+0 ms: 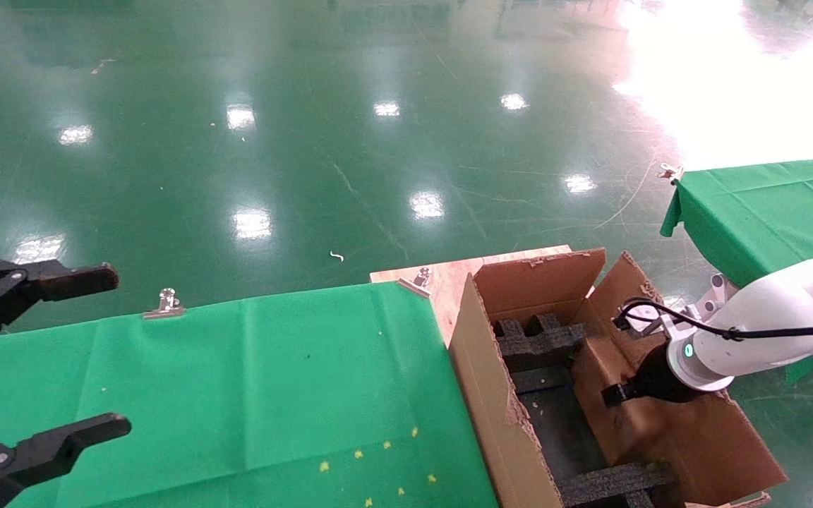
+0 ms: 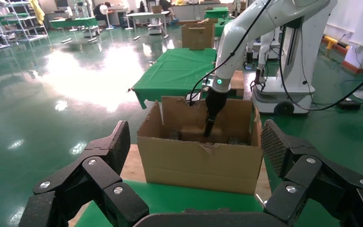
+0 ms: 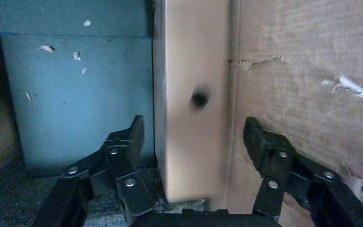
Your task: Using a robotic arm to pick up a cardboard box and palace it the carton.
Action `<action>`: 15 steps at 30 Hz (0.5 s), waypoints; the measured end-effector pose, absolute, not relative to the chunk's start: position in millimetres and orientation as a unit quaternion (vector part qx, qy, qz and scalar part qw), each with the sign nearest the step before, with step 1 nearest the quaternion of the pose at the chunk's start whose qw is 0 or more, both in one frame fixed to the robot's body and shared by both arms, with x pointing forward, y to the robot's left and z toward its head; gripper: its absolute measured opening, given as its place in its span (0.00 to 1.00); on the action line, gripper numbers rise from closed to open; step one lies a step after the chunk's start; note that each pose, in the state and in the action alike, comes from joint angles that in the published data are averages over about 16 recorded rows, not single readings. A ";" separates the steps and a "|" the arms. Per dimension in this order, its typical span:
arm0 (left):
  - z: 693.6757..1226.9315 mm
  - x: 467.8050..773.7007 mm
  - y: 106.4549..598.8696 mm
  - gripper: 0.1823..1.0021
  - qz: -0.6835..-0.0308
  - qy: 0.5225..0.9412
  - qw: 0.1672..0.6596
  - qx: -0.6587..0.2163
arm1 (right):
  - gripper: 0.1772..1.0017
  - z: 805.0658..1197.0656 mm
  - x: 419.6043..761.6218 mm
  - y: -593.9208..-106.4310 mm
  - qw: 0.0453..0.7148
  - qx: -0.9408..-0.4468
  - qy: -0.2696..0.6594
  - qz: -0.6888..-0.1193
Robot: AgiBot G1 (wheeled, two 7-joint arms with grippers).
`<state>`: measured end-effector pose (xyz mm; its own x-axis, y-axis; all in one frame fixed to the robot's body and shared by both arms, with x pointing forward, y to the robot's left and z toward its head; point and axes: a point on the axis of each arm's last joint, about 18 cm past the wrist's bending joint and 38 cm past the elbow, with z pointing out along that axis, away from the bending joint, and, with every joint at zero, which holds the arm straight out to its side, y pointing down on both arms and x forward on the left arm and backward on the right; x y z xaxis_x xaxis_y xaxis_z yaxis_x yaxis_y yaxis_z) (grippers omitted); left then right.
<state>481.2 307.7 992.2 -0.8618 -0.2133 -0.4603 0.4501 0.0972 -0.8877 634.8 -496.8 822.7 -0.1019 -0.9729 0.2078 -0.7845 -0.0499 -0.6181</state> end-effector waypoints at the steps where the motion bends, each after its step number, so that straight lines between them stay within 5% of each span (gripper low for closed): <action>1: 992.2 481.2 307.7 1.00 -0.666 0.698 0.249 0.085 | 0.63 824.8 634.9 -496.7 0.152 -0.653 0.672 -0.315; 15: 992.2 481.2 307.7 1.00 -0.666 0.698 0.249 0.085 | 0.92 907.0 644.4 -453.8 0.266 -0.659 0.621 -0.330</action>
